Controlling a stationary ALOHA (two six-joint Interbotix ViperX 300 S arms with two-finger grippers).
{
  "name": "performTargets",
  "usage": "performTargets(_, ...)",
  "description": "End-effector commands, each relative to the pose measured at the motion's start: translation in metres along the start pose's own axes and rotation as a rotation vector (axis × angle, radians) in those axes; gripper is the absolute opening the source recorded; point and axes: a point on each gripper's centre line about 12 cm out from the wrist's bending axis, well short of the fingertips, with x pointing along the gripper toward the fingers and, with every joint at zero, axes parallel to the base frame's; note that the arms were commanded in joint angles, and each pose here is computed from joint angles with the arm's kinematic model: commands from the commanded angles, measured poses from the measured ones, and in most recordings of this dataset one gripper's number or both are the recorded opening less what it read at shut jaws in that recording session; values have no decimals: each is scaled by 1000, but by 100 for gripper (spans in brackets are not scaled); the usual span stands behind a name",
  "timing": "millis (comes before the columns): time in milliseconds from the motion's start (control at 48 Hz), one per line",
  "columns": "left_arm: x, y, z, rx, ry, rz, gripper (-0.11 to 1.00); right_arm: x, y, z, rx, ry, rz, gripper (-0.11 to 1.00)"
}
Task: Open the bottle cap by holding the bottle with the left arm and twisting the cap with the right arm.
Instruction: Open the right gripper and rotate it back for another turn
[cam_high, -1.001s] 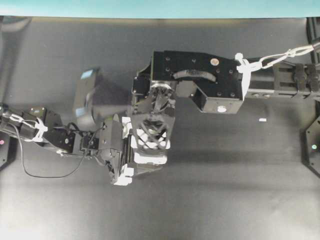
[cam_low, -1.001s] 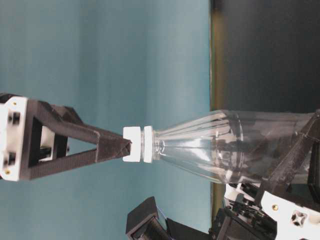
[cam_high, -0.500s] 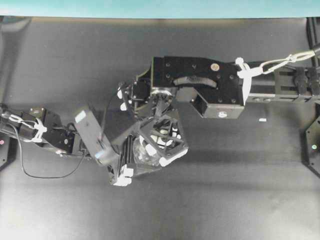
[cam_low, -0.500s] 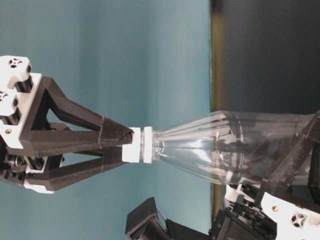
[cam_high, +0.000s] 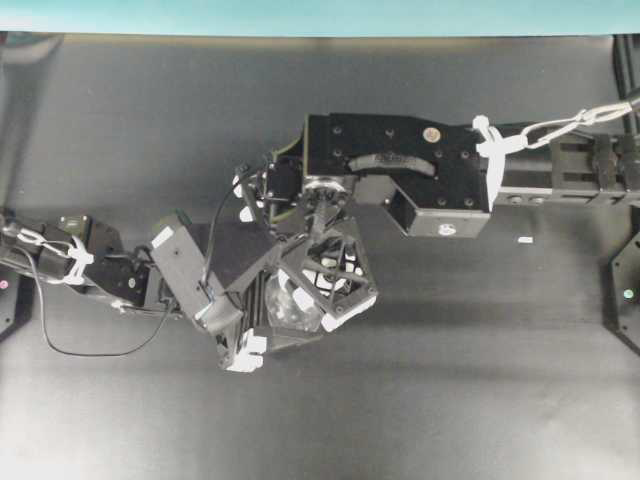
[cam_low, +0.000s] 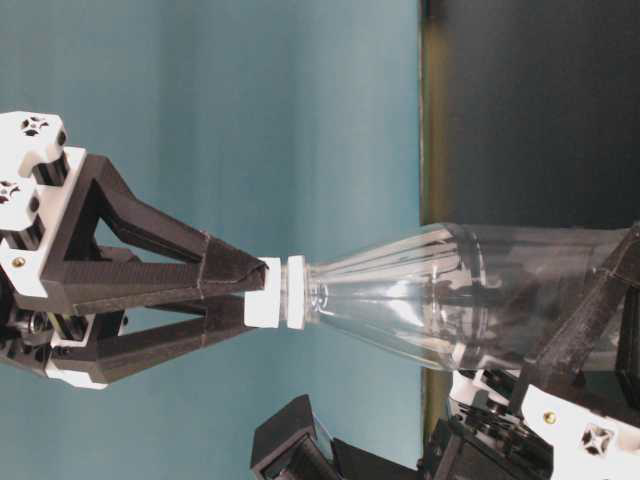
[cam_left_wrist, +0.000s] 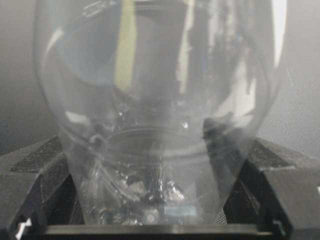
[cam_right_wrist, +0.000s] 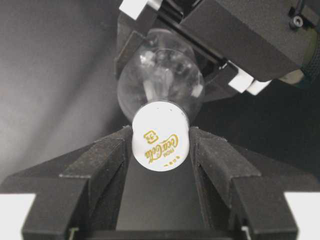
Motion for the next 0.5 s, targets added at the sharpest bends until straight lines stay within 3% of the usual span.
performTargets(0, 0, -5, -2, 5, 8, -14, 81, -8, 4, 1, -25, -19, -13, 38)
performTargets(146, 0, -5, -2, 4, 9, -13, 81, -7, 7, -2, -26, -20, -15, 40)
performTargets(250, 0, -5, -1, 4, 8, -13, 81, -7, 10, -4, -27, -36, -27, 66)
performTargets(334, 0, -5, -2, 4, 9, -13, 81, -10, 13, -5, -32, -48, -38, 78)
performTargets(480, 0, -5, -2, 4, 8, -13, 81, -25, 20, -8, -31, -67, -57, 78)
